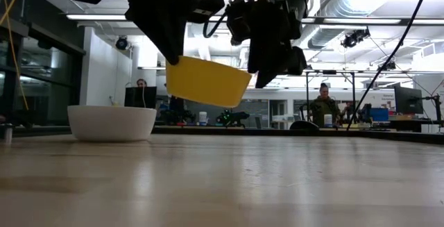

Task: Nest bowls inside each other
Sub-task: Stack the yellow bowl on the purple bowl

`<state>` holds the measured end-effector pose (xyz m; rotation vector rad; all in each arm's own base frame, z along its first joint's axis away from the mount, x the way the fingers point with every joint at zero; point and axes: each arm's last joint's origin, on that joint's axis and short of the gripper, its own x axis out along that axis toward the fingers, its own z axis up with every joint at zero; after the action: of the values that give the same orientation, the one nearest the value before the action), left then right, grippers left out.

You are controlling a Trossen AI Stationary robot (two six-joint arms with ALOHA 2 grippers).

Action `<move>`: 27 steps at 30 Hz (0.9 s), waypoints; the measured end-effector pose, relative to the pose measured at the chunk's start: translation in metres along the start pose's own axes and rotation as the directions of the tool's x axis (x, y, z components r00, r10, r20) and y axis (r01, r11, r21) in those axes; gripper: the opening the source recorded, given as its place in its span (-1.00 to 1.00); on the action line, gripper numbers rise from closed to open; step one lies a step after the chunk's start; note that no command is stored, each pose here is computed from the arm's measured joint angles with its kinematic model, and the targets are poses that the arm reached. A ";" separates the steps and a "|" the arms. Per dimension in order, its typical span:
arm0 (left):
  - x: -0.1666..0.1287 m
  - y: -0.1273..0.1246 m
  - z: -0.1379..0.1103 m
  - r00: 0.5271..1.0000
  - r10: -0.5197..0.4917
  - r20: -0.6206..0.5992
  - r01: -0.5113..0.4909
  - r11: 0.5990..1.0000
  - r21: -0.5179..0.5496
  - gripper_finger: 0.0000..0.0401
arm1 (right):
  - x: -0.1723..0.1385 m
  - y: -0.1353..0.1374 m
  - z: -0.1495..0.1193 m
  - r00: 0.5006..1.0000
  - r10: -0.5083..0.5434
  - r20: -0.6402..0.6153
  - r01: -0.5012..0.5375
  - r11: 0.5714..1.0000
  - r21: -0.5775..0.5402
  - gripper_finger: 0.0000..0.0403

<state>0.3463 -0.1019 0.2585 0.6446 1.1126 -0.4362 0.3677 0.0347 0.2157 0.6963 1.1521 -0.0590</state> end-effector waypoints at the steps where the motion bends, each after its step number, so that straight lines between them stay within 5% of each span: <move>1: 0.000 0.000 -0.001 1.000 -0.003 -0.006 0.003 1.000 0.001 -1.00 | 0.000 0.000 -0.001 1.000 -0.001 -0.009 0.001 1.000 0.003 -0.29; 14: 0.000 -0.001 -0.001 1.000 -0.026 -0.001 0.026 1.000 0.002 -1.00 | 0.002 0.007 -0.009 0.990 0.085 -0.109 -0.080 0.996 0.043 -0.29; 27: -0.002 -0.004 -0.007 0.997 -0.043 -0.071 0.038 0.997 -0.064 -1.00 | -0.069 0.015 -0.023 0.986 -0.088 0.143 0.086 0.996 0.016 -0.29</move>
<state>0.3385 -0.0996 0.2570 0.5874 1.2048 -0.4140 0.3249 0.0376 0.2766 0.6394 1.0441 -0.1859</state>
